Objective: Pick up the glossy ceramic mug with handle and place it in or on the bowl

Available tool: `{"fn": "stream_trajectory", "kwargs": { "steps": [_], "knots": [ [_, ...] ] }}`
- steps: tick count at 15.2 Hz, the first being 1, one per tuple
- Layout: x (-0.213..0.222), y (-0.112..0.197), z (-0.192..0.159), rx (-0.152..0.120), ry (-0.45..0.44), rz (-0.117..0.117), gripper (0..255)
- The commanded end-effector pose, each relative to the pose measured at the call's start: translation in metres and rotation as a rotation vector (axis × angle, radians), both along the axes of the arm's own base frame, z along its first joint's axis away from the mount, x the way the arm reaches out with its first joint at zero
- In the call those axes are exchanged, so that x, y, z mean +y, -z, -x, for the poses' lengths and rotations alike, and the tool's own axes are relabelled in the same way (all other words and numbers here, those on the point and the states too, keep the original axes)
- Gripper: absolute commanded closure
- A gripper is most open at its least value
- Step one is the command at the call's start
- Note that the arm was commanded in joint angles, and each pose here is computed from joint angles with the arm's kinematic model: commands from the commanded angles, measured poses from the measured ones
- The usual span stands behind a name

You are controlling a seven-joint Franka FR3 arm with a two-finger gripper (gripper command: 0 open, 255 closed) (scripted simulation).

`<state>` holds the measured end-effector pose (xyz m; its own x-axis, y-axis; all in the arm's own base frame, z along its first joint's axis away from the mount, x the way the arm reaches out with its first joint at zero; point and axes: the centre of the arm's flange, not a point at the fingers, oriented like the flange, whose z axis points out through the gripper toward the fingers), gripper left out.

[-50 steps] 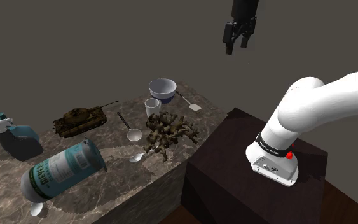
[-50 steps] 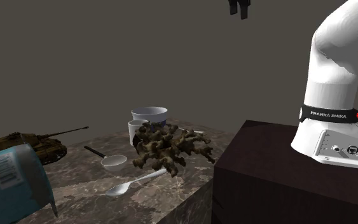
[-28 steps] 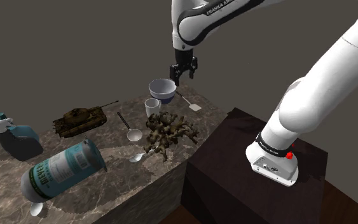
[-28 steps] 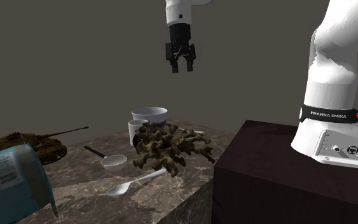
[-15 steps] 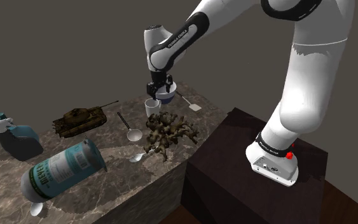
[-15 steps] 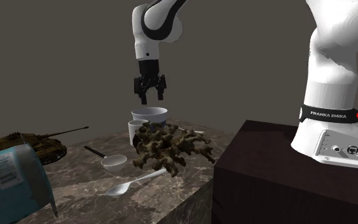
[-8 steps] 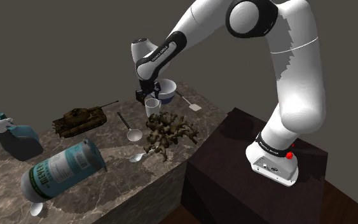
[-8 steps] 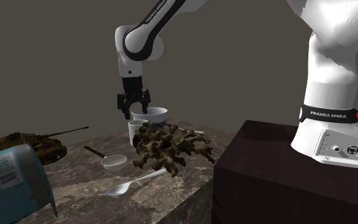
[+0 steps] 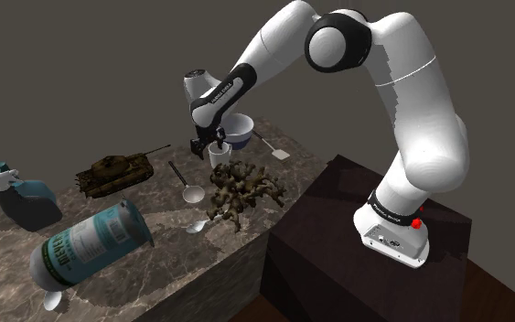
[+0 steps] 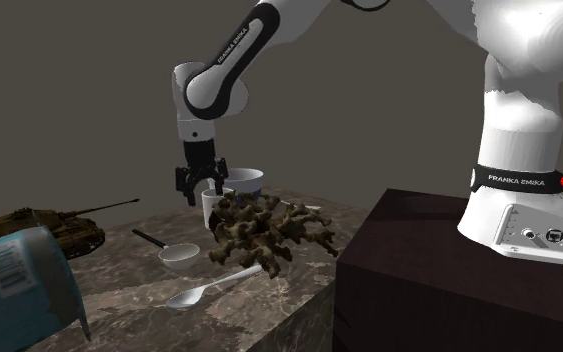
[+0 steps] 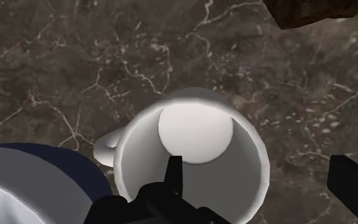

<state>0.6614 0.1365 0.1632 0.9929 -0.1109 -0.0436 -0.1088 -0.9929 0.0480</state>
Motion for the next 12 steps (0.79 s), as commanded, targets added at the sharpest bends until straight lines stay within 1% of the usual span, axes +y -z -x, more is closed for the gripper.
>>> {"fn": "stream_trajectory", "kwargs": {
  "steps": [1, 2, 10, 11, 12],
  "knots": [
    [0.0004, 0.0112, 0.0, -0.001, 0.0, 0.0, 0],
    [0.0, 0.0195, 0.0004, -0.001, 0.0, 0.0, 0],
    [0.0, 0.0195, 0.0004, -0.001, 0.0, 0.0, 0],
    [0.0, 0.0195, 0.0004, -0.001, 0.0, 0.0, 255],
    [0.0, 0.0195, 0.0004, -0.001, 0.0, 0.0, 255]
  ]
}}
